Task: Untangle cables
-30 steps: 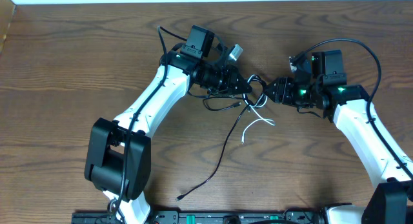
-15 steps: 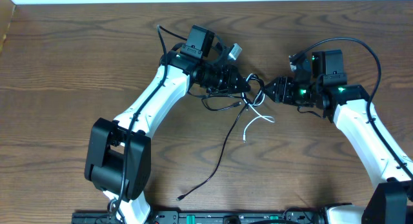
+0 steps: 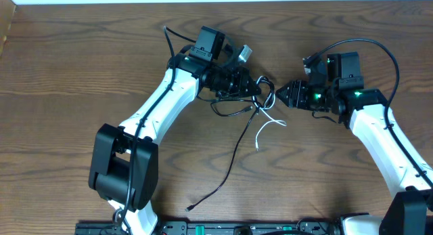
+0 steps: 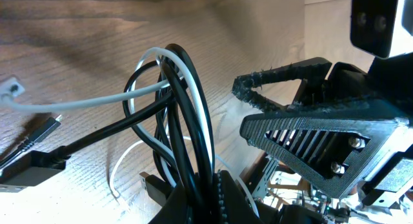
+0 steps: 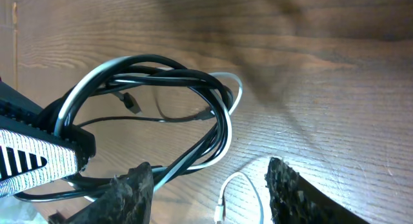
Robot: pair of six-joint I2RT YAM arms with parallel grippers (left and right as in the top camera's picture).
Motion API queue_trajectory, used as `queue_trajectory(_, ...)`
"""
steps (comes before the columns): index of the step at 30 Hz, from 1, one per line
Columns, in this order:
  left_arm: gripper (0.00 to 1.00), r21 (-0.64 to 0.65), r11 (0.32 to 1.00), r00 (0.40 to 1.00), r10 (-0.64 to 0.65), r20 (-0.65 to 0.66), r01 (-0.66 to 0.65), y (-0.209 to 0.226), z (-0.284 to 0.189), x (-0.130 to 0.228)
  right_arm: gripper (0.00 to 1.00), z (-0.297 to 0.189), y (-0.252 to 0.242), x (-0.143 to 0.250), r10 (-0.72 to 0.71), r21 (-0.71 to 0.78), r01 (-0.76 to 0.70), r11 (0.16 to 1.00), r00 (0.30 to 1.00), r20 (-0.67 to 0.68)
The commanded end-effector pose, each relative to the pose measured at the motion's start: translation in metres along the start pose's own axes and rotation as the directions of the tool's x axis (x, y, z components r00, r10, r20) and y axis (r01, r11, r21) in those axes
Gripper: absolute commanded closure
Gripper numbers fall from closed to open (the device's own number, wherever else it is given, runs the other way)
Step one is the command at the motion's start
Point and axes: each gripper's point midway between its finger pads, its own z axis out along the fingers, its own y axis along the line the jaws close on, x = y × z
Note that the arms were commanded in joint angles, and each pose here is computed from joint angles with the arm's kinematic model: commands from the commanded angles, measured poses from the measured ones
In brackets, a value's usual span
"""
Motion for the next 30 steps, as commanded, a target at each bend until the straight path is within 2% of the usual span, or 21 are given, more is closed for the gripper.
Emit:
queue_trajectory(1, 0.93, 0.008, 1.000, 1.000, -0.013, 0.005, 0.013, -0.002, -0.001, -0.003, 0.47, 0.002, 0.000, -0.002, -0.027, -0.002, 0.027, 1.000, 1.000, 0.004)
queue_trajectory(11, 0.93, 0.018, 0.997, 0.997, -0.079, -0.001, 0.079, -0.004, -0.001, -0.002, 0.47, 0.002, 0.003, -0.006, -0.042, -0.014, 0.042, 0.999, 0.999, 0.019)
queue_trajectory(15, 0.92, 0.029, 0.986, 0.986, -0.165, 0.013, 0.165, -0.006, -0.001, -0.007, 0.45, 0.000, 0.017, -0.012, -0.191, -0.082, 0.195, 0.977, 0.980, 0.051)
queue_trajectory(19, 0.92, 0.082, 0.983, 0.986, -0.165, 0.027, 0.163, -0.017, -0.002, -0.016, 0.41, -0.002, 0.019, -0.027, -0.221, -0.076, 0.231, 0.970, 0.969, 0.113)
queue_trajectory(25, 0.92, 0.218, 0.973, 0.997, -0.075, 0.008, 0.071, -0.042, -0.009, -0.020, 0.39, -0.005, 0.023, -0.042, -0.276, -0.069, 0.292, 0.954, 0.945, 0.178)
queue_trajectory(30, 0.93, 0.308, 0.950, 0.999, 0.051, 0.016, -0.053, -0.052, -0.022, -0.020, 0.38, -0.012, 0.039, -0.053, -0.303, -0.142, 0.342, 0.929, 0.923, 0.238)
